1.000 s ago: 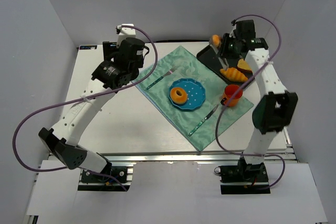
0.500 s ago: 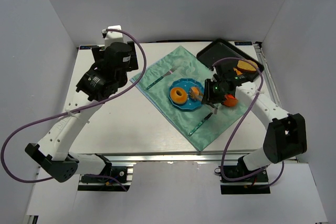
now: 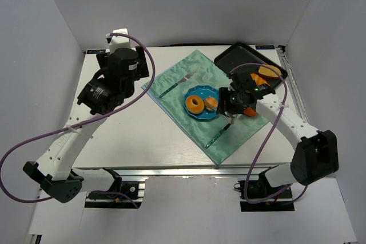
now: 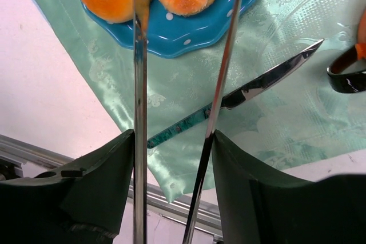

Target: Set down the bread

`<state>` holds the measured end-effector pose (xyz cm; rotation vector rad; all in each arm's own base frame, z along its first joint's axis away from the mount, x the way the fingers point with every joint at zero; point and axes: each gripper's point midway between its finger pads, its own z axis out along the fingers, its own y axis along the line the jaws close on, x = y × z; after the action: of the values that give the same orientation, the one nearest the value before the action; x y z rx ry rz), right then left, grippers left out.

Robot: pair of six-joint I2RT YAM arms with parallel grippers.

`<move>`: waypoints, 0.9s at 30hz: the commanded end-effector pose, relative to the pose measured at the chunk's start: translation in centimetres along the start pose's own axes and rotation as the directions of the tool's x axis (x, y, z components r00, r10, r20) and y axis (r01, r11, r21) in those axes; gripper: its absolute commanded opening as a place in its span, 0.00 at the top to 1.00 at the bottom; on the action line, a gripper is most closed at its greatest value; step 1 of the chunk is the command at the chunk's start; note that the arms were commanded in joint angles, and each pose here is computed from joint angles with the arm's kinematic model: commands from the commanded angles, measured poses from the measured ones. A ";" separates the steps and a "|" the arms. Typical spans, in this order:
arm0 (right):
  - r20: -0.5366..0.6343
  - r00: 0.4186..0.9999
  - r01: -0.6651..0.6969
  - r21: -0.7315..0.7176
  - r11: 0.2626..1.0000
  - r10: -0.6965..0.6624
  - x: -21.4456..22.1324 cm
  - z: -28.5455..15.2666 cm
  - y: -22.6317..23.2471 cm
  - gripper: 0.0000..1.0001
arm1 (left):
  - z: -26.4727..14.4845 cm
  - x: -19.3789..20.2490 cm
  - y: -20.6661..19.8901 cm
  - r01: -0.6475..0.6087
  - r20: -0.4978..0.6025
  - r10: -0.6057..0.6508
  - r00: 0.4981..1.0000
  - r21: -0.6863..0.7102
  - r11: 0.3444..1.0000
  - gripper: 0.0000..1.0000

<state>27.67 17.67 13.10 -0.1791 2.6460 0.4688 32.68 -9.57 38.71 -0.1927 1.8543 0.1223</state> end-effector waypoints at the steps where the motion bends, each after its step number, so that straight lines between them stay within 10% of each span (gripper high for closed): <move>1: 0.092 0.996 0.012 -0.014 1.000 -0.011 -2.2 -2.9 1.2 0.39 | -0.9 -0.3 0.4 0.022 0.007 -0.022 1.000 0.019 1.000 0.02; 17: 0.232 0.970 0.116 -0.159 0.980 -0.077 -5.3 -9.1 8.0 0.41 | -0.8 0.0 0.0 0.028 0.000 -0.028 1.000 0.040 0.999 0.02; 27: 0.222 0.909 0.413 -0.364 0.835 -0.352 0.4 0.9 22.3 0.40 | -1.7 -0.9 1.6 0.060 0.036 -0.059 0.998 -0.001 0.998 0.02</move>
<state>22.71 34.34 20.42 -0.6686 2.3430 0.7926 32.06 -9.38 38.83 -0.2040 1.8479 0.0934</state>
